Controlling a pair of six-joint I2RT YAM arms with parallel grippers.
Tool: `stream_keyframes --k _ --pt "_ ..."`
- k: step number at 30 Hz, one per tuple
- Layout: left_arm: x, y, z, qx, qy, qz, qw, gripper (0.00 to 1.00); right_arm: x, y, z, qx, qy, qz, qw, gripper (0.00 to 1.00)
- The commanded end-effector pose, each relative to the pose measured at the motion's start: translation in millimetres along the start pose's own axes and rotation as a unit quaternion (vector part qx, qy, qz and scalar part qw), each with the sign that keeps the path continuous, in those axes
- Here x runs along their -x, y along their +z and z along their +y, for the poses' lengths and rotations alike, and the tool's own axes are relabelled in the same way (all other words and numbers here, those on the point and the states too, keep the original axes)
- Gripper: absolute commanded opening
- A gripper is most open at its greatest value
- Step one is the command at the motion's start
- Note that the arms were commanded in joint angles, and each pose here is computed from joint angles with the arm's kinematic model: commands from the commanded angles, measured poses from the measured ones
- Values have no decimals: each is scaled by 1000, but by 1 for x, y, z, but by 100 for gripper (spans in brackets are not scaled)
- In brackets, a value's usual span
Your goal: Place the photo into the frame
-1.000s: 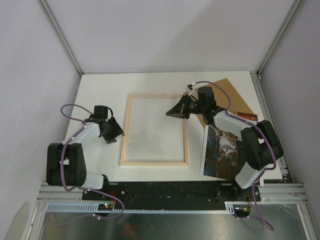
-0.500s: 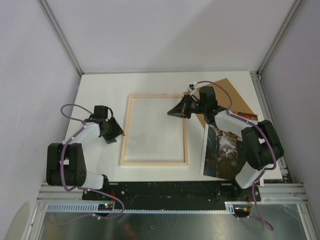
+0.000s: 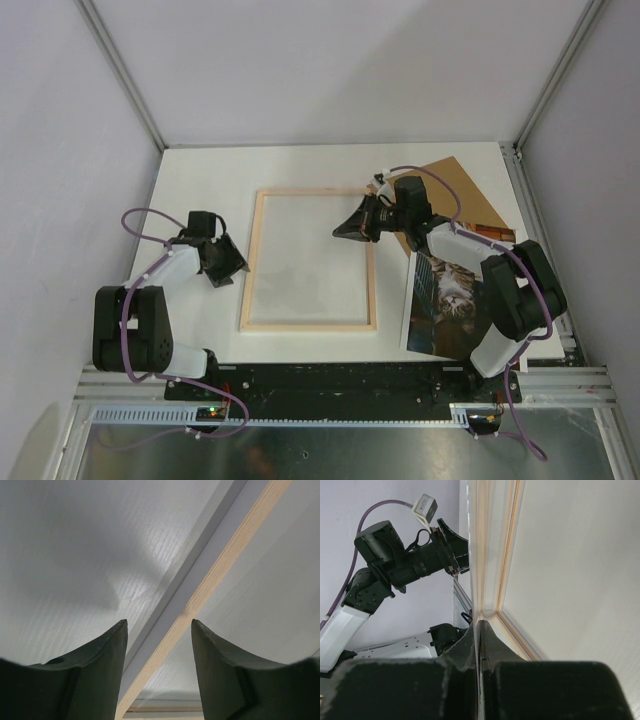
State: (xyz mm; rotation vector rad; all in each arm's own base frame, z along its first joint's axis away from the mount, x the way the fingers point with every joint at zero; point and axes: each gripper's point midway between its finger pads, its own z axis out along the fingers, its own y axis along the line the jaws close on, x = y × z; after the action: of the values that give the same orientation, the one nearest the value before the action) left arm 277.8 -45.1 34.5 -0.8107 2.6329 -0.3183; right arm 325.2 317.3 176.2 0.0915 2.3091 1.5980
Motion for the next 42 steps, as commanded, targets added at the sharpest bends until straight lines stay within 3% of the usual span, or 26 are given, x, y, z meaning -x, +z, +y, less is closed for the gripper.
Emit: stream_keyframes --k 1,42 --pt "4 0 -1 -3 -6 -5 1000 58 0 -4 12 19 -27 -7 999 0" --pt "-2 6 -1 -8 -6 7 1000 58 -9 7 7 41 -37 9 998 0"
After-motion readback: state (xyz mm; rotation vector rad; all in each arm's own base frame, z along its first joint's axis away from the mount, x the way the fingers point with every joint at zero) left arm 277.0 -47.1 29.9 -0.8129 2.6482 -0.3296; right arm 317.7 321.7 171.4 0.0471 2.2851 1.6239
